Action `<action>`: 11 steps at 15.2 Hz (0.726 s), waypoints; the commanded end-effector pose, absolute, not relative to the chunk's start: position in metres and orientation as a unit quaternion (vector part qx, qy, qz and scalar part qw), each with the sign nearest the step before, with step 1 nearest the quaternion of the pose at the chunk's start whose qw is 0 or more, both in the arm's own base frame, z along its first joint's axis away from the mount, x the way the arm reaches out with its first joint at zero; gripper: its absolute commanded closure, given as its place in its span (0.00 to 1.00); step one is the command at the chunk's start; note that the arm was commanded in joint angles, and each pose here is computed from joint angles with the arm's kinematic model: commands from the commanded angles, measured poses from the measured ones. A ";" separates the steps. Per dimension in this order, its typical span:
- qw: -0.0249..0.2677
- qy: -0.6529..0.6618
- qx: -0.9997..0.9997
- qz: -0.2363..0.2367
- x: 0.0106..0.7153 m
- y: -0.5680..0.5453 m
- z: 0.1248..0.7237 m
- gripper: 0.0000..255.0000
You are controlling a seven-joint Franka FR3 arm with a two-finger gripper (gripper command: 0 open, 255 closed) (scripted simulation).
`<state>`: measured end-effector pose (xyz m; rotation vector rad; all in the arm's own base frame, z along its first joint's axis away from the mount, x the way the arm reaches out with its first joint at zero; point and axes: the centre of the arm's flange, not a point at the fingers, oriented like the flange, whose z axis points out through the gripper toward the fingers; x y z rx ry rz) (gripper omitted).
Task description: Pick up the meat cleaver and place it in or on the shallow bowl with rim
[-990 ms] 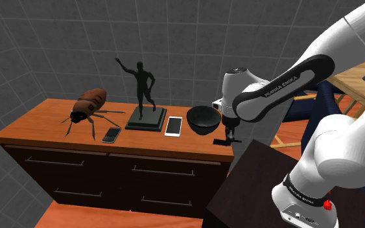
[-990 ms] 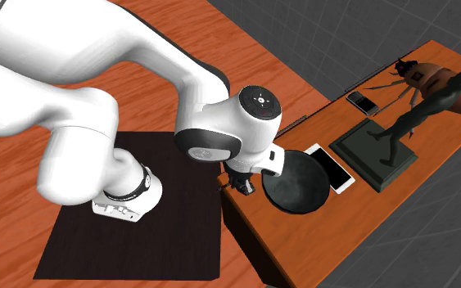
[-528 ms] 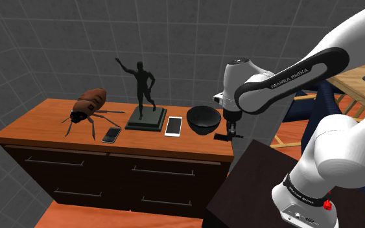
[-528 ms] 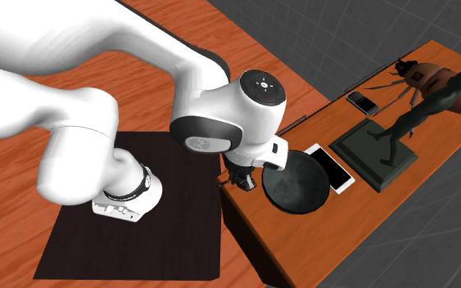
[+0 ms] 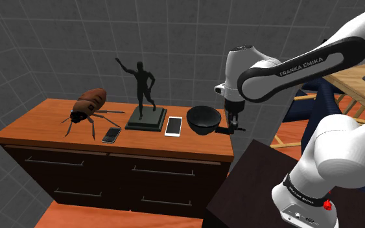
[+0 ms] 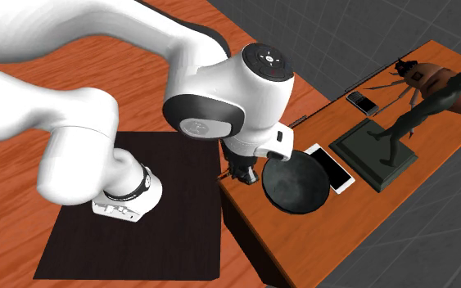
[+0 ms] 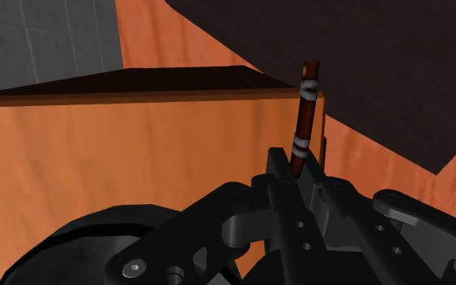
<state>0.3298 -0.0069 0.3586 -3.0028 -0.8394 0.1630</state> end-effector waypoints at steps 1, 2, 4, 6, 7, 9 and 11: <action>0.010 -0.269 -0.962 0.053 0.329 -0.007 0.368 1.00; 0.010 -0.269 -0.962 0.053 0.329 -0.007 0.374 1.00; 0.010 -0.269 -0.962 0.053 0.329 -0.007 0.384 1.00; 0.010 -0.269 -0.962 0.053 0.329 -0.007 0.395 1.00; 0.010 -0.269 -0.962 0.053 0.329 -0.007 0.400 1.00; 0.010 -0.269 -0.962 0.053 0.329 -0.007 0.411 1.00; 0.010 -0.269 -0.962 0.053 0.329 -0.007 0.421 1.00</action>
